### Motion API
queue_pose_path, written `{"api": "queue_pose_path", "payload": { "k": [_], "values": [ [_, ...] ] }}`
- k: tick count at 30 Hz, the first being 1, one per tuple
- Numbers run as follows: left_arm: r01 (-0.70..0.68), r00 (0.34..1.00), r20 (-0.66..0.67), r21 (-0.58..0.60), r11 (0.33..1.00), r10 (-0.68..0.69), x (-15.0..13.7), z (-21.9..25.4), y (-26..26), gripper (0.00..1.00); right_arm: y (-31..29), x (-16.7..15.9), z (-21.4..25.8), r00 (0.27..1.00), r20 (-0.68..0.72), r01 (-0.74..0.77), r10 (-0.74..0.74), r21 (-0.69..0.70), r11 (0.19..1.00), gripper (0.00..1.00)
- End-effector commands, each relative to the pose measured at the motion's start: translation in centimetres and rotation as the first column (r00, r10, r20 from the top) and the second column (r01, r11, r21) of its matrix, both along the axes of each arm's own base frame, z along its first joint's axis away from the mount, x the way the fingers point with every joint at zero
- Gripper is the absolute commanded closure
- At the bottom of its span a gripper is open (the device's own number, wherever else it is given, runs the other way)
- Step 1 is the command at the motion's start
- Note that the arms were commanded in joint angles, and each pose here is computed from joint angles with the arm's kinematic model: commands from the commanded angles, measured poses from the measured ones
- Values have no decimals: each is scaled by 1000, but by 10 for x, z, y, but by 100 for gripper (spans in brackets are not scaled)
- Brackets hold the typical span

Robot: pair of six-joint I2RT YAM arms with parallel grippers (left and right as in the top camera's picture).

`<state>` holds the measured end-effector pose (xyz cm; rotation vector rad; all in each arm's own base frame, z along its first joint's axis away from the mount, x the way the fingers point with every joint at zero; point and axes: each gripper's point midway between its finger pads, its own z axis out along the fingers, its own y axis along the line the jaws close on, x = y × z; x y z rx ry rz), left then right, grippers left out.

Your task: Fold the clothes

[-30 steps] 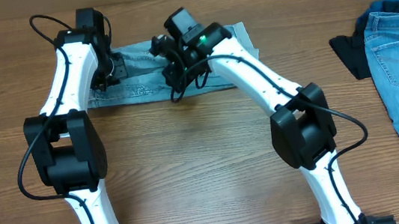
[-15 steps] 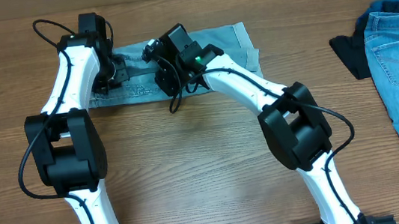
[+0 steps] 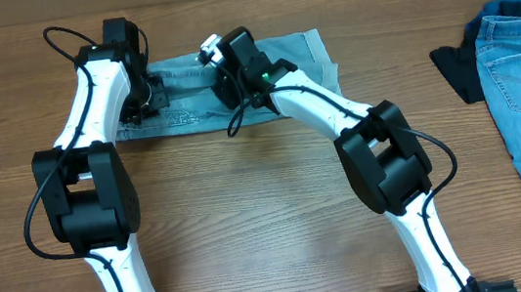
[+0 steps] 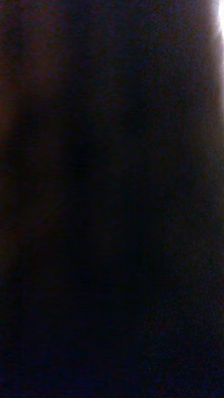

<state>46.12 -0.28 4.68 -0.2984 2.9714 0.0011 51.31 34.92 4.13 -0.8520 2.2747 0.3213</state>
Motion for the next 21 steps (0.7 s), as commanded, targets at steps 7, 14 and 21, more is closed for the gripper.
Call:
{"api": "queue_pose_path", "payload": {
  "k": [7,14,21],
  "values": [
    [-18,1000,-13,-14,1000,18,-2,-7,-2,96,-41,91,21,943,258,168,-209,173,971,96],
    [-19,1000,-9,-14,1000,19,-1,-6,-2,96,-46,119,78,881,383,189,-276,250,950,95],
    [8,999,33,-7,1000,-8,9,-5,-2,96,-88,74,118,945,71,316,-321,70,946,31]
  ]
}}
